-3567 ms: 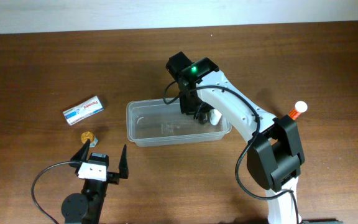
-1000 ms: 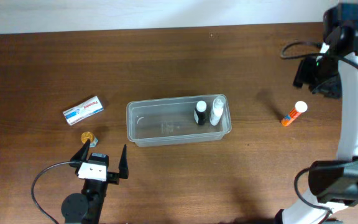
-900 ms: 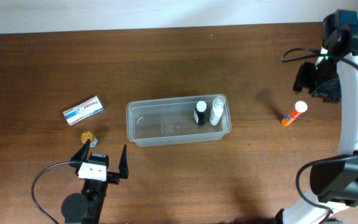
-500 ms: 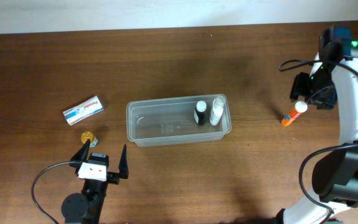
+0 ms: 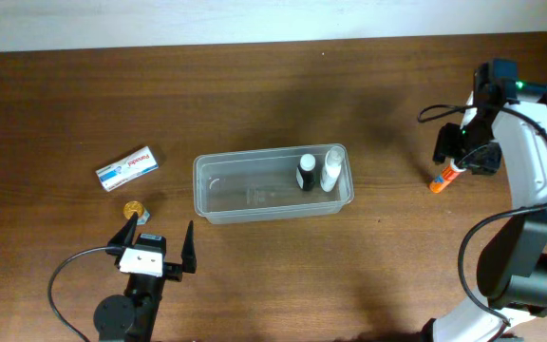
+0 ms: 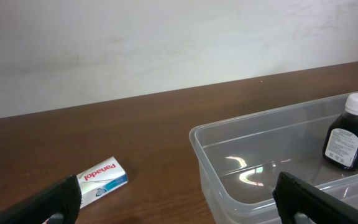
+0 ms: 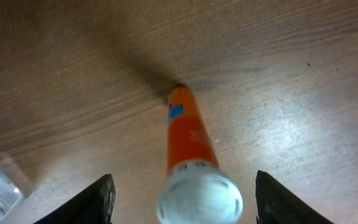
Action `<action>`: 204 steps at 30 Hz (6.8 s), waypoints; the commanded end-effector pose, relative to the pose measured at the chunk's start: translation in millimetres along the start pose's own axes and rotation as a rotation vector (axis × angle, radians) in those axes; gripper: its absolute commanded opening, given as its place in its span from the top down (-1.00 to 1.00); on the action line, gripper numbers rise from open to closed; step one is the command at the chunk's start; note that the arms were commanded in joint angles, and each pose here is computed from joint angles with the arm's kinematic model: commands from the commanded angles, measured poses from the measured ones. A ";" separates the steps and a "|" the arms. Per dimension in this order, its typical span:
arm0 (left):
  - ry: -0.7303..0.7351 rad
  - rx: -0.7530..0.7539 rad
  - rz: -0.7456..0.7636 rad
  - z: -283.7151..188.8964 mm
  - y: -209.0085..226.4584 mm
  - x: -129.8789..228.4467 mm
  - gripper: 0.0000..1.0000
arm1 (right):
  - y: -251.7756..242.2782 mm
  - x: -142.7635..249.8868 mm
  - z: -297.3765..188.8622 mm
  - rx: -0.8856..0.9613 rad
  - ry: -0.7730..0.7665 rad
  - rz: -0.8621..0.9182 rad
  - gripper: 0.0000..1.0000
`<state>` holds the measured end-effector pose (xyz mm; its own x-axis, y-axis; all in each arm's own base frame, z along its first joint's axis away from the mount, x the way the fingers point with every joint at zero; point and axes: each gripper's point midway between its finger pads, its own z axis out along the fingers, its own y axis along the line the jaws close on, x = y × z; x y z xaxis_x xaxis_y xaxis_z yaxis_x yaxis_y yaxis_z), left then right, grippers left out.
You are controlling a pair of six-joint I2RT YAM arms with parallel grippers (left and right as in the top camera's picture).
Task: Pack container
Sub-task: 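Move the right gripper to the orange tube and grasp it, then carry the orange tube into the container and release it, then withdraw the right gripper to the upper right, then move the left gripper over the white Panadol box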
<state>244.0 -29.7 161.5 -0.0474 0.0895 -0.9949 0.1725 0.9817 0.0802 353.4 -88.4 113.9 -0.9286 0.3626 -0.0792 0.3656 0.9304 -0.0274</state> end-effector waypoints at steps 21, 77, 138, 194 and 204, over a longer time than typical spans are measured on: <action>0.001 -0.009 0.016 -0.1 2.0 1.3 -0.99 | -13.0 6.3 14.0 0.001 0.025 0.026 0.59; 0.002 -0.010 0.016 -0.1 2.0 1.4 -0.99 | 235.5 140.8 -137.8 -0.278 -0.094 -0.697 0.67; 0.001 -0.009 0.016 -0.1 2.0 1.3 -0.99 | 207.6 124.4 6.4 -0.041 -0.084 -0.540 0.19; -0.098 0.066 0.027 -12.9 -8.0 -64.2 -0.99 | -93.7 2.2 -154.2 0.133 -0.246 0.400 -0.97; 0.282 0.077 -0.122 14.1 28.4 -121.0 -0.99 | -93.3 2.1 -154.2 0.132 -0.246 0.398 -0.97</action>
<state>253.5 -11.0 258.1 -0.3063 0.0423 -0.9510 0.1549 0.9879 -0.0060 310.1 -165.5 256.0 -0.6976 0.6501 -0.3014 0.6994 0.7091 -0.0895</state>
